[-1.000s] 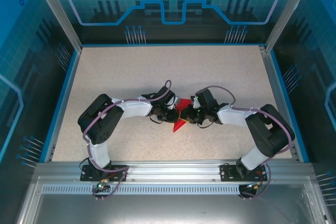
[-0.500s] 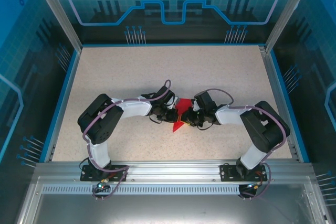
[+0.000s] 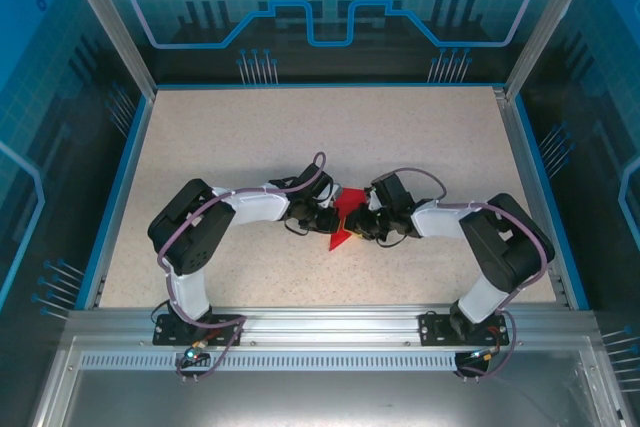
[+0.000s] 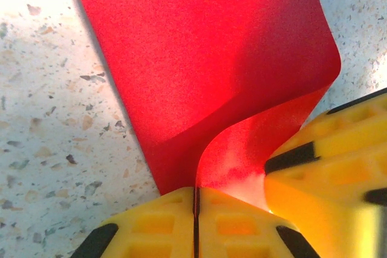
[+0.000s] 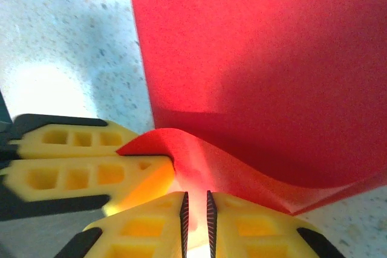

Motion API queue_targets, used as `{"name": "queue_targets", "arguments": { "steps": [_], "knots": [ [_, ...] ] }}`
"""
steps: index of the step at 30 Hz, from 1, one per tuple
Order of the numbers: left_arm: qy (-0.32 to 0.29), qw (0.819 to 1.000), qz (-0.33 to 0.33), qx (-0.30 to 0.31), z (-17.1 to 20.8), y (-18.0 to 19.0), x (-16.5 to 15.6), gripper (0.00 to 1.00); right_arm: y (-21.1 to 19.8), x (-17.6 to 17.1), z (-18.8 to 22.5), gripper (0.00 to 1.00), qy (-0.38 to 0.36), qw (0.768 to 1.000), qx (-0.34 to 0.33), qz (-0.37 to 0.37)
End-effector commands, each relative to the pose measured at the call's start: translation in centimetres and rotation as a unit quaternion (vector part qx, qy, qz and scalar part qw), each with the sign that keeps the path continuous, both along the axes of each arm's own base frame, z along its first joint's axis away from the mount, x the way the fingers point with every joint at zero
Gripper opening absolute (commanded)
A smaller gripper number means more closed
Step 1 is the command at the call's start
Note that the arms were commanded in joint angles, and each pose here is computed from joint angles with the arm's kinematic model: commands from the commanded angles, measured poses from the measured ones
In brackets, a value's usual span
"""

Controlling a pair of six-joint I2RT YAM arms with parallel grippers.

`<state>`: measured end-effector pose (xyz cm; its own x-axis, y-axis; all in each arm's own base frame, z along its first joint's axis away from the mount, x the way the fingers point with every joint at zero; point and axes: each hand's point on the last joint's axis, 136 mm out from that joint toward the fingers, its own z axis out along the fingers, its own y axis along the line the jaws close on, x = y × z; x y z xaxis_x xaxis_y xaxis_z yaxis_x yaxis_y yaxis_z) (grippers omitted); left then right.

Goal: Fold a paper plane with a square sheet of paper (pick it up from the middle)
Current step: Third fold the triangle at the center of the table.

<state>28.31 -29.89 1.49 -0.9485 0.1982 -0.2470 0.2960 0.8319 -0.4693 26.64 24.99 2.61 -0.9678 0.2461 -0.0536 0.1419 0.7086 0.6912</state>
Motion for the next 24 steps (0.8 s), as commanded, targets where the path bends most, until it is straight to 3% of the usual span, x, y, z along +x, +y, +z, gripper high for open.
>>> {"name": "queue_targets", "arguments": {
  "steps": [1,13,20,24],
  "knots": [
    [0.021,0.999,-0.004,0.027,-1.3,1.2,-1.2,0.08,-0.4,1.0,1.5,0.19,-0.020,1.000,0.007,0.002],
    [0.024,0.999,-0.006,0.030,-1.5,1.3,-1.3,0.08,-2.5,0.2,-3.2,0.17,0.028,0.998,-0.055,-0.004],
    [0.025,0.999,-0.006,0.031,-1.5,1.4,-1.3,0.08,-2.2,1.8,0.5,0.17,-0.006,1.000,0.001,-0.011],
    [0.024,0.999,-0.005,0.031,-1.5,1.4,-1.3,0.08,-2.7,2.5,0.6,0.16,-0.013,1.000,0.005,-0.010]
  ]
}}
